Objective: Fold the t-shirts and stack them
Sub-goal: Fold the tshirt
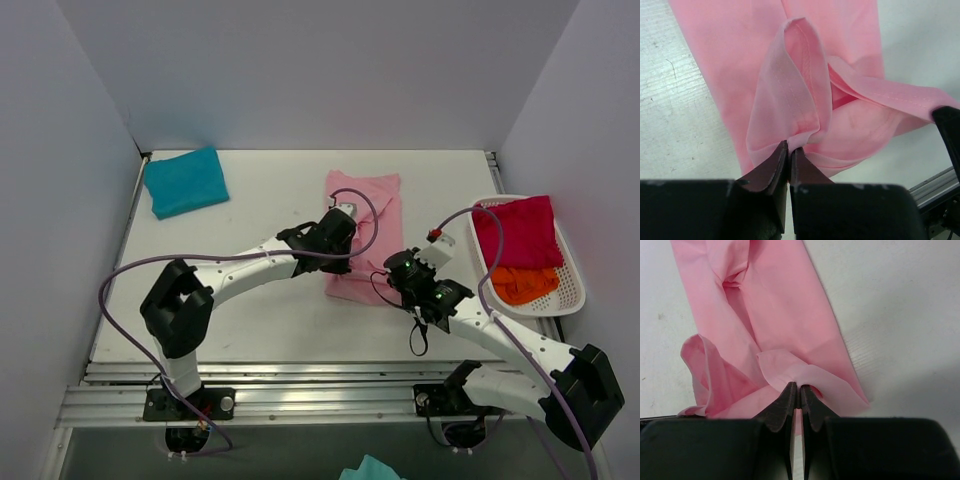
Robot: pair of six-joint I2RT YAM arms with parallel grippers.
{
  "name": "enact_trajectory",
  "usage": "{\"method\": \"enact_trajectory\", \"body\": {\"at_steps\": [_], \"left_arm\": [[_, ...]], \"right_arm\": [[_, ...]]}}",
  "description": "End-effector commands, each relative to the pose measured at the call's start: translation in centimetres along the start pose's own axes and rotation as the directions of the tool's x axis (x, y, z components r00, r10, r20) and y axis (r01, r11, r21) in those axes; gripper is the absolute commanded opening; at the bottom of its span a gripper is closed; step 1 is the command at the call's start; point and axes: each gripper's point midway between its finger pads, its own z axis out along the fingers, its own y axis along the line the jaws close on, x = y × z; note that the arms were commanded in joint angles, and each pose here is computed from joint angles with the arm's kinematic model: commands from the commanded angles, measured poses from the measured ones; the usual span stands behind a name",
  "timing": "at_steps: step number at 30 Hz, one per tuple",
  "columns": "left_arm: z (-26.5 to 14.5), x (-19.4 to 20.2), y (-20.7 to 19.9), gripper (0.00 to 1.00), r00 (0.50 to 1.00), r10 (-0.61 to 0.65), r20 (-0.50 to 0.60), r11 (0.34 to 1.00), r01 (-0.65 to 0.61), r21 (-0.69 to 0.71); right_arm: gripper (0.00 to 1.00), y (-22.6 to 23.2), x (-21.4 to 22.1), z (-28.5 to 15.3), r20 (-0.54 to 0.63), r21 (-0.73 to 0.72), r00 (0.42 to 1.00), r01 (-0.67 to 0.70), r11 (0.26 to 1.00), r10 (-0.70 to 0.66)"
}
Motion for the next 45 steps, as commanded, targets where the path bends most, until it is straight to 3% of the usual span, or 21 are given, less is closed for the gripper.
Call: {"method": "enact_trajectory", "body": {"at_steps": [1,9,19,27,32,45], "left_arm": [[-1.0,-0.5,0.4,0.09,1.0,-0.017,0.024,1.0,0.018,-0.025],[-1.1,-3.3,-0.2,0.09,0.998,-0.022,0.064,1.0,0.023,-0.018],[0.7,-7.1,2.0,0.09,0.993,-0.089,0.078,0.996,0.087,0.02],[2.5,-9.3,4.5,0.09,0.989,-0.12,0.081,0.992,0.117,0.039],[4.2,-9.8,3.9,0.09,0.994,-0.105,0.038,0.987,0.1,0.124],[7.6,-12.2,4.9,0.09,0.994,-0.106,0.014,0.98,0.102,0.172]], "right_arm": [[0.0,-0.1,-0.3,0.0,0.005,0.007,1.0,0.021,1.0,-0.021],[0.0,3.2,-3.1,0.4,0.064,0.01,0.997,0.036,0.999,-0.036],[0.0,6.1,-4.0,3.7,0.081,0.079,0.994,0.069,0.995,-0.075],[0.0,6.7,-4.2,6.1,0.085,0.146,0.991,0.092,0.985,-0.105],[0.0,6.7,-4.5,7.4,0.08,0.174,0.99,0.099,0.98,-0.115],[0.0,5.6,-4.5,11.5,0.046,0.236,0.992,0.104,0.966,-0.118]]}}
